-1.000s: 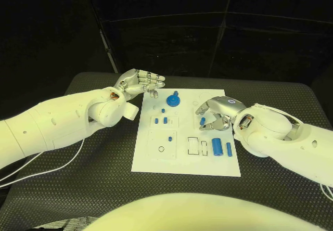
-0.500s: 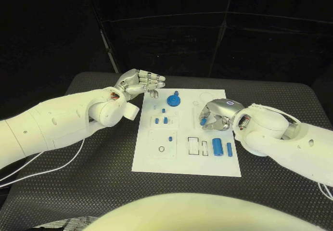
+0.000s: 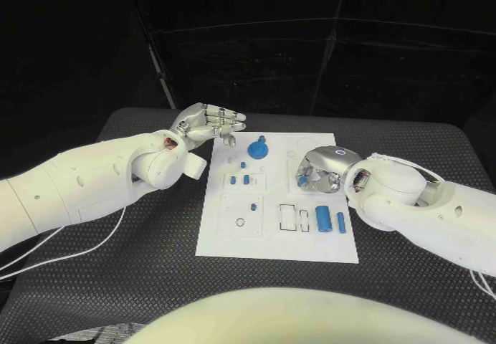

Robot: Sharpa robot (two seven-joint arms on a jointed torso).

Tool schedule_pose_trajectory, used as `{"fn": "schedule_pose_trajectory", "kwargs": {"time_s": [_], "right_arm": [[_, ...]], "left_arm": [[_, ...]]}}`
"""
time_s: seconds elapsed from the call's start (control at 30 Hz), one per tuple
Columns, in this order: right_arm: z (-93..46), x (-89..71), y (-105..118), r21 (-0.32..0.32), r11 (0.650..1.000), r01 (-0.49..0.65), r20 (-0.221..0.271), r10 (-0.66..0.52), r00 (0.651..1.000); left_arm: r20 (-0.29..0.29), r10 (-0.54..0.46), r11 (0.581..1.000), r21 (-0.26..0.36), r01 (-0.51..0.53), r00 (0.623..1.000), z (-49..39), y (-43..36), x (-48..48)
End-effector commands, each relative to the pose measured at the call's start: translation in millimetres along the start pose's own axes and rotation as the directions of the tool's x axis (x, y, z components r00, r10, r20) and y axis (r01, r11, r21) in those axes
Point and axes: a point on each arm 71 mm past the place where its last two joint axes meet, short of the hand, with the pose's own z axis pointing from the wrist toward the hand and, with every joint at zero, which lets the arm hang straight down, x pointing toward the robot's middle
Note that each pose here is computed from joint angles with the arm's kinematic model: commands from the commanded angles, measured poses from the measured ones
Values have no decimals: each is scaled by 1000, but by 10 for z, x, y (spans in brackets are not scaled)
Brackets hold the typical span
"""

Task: Assemble the parts on the task board

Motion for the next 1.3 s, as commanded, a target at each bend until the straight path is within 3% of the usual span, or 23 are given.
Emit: {"fn": "schedule_pose_trajectory", "kwargs": {"time_s": [0.03,0.27,0.4,0.57,0.67,0.93,1.3], "right_arm": [[1,-37,19,-13,1000,13,52,-12,999],[-77,-119,93,-52,999,7,129,0,992],[-139,-262,141,-73,997,-14,174,26,984],[-223,-434,316,-142,988,-58,220,89,972],[-240,-477,429,-188,979,-84,222,126,967],[-143,-446,764,-295,945,-140,176,198,964],[-18,16,1186,-399,904,-154,29,180,983]], "left_arm": [[-10,-8,1000,5,8,1000,7,-15,12],[-8,-7,1000,4,7,1000,1,-15,1],[-8,-7,1000,5,7,1000,3,-14,2],[-7,-7,1000,5,7,1000,7,-10,1],[-7,-7,1000,5,7,1000,11,-9,3],[-14,-10,1000,7,10,1000,30,-8,38],[-14,-10,1000,10,10,1000,39,-11,49]]}}
